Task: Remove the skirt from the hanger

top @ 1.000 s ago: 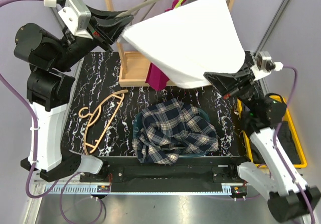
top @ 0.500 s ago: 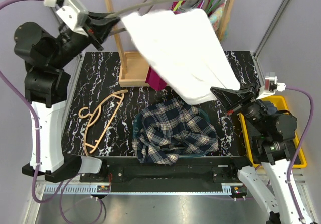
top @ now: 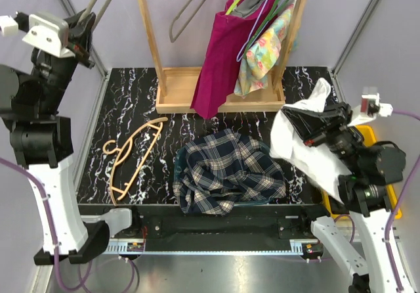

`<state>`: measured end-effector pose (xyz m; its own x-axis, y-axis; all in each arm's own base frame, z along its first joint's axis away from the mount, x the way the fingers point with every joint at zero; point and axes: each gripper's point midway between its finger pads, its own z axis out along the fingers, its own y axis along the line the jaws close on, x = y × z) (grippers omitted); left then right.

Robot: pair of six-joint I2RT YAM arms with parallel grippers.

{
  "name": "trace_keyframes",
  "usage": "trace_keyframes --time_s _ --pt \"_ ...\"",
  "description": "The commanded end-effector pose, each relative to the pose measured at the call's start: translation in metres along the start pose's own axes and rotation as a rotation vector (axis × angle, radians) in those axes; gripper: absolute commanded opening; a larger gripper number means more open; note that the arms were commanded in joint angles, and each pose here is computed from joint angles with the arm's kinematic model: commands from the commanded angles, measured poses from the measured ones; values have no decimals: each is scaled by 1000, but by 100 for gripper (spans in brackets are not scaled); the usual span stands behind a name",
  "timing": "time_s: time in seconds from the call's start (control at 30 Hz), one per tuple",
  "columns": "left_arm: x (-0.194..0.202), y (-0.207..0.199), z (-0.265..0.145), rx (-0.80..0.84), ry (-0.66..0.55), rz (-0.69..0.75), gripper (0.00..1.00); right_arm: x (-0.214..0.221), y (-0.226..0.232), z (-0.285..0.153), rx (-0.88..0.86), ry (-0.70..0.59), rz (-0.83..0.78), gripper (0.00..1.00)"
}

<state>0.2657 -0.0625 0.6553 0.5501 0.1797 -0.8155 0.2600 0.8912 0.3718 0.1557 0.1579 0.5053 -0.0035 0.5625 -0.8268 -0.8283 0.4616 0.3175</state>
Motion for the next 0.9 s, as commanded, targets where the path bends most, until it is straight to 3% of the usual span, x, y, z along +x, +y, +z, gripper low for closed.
trace_keyframes --time_s 0.0,0.17,0.3,0.33,0.43,0.47,0.57,0.77,0.87 --pt "-8 0 -28 -48 0 57 0 -9 6 16 -72 -6 13 0" --pt "9 16 -65 -224 83 74 0 -3 3 25 -100 22 61 0" --pt "59 31 -100 -375 255 118 0 0 3 29 -129 32 85 0" --pt "100 24 -107 -352 363 137 0 1 2 31 -134 42 86 0" --pt "162 3 -145 -315 554 144 0 7 -1 33 -142 67 87 0" --pt "203 -14 -164 -277 657 123 0 8 -2 34 -141 73 92 0" --pt "268 -43 -200 -210 807 105 0 16 -8 37 -143 101 105 0" --pt "368 -86 -243 -58 1040 65 0 58 -36 33 -81 219 159 0" --pt "393 -112 -252 71 1120 -16 0 84 -56 27 -15 284 190 0"
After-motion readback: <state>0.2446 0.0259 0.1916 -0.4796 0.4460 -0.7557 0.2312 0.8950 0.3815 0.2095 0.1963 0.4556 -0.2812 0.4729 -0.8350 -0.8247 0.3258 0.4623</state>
